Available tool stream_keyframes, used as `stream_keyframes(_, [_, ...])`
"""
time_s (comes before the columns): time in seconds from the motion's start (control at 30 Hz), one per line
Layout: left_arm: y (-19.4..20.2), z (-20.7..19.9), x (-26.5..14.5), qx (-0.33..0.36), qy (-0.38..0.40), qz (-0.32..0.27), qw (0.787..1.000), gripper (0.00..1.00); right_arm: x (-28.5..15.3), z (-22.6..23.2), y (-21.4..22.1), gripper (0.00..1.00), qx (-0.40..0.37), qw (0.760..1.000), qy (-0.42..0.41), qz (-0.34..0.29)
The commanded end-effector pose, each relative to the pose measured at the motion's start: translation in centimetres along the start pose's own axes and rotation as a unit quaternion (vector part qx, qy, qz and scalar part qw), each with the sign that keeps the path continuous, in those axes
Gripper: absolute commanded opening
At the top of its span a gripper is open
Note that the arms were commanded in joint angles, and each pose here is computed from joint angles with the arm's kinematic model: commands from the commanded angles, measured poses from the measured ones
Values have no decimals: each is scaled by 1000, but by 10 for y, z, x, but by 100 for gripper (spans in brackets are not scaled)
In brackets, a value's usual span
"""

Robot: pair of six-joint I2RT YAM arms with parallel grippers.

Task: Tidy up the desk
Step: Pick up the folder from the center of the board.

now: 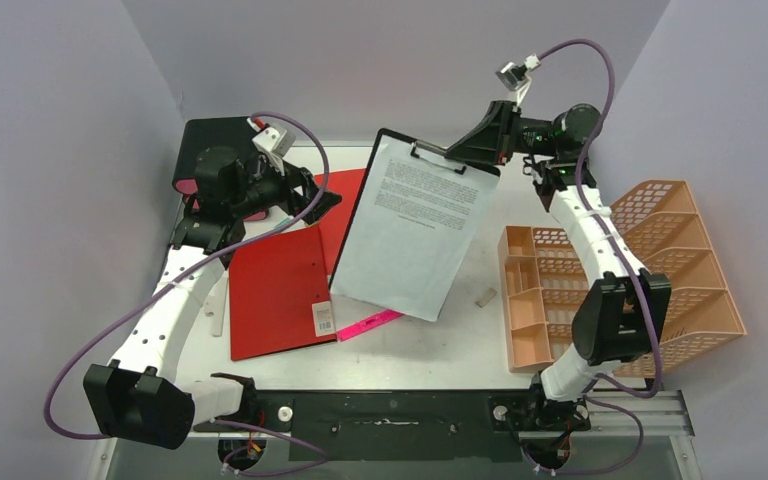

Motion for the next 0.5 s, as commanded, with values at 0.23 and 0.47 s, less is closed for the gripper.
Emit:
stream_keyframes(0.23, [-8, 0, -4, 18, -9, -27, 999, 96, -1, 19, -30, 5, -220, 897, 384, -15])
stream_keyframes(0.47, [-6, -1, -9, 30, -16, -20, 999, 96, -23, 54, -45, 5, -356, 798, 479, 85])
Point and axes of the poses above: each gripper's point midway between its finger pads, its own x axis out along the fingers, its own z axis along the line the jaws close on, y = z × x, the point moved 9 cm from there along -x, back along the fingers, and after that the axes turned 4 degrees about -x, right-handed, at the moved point
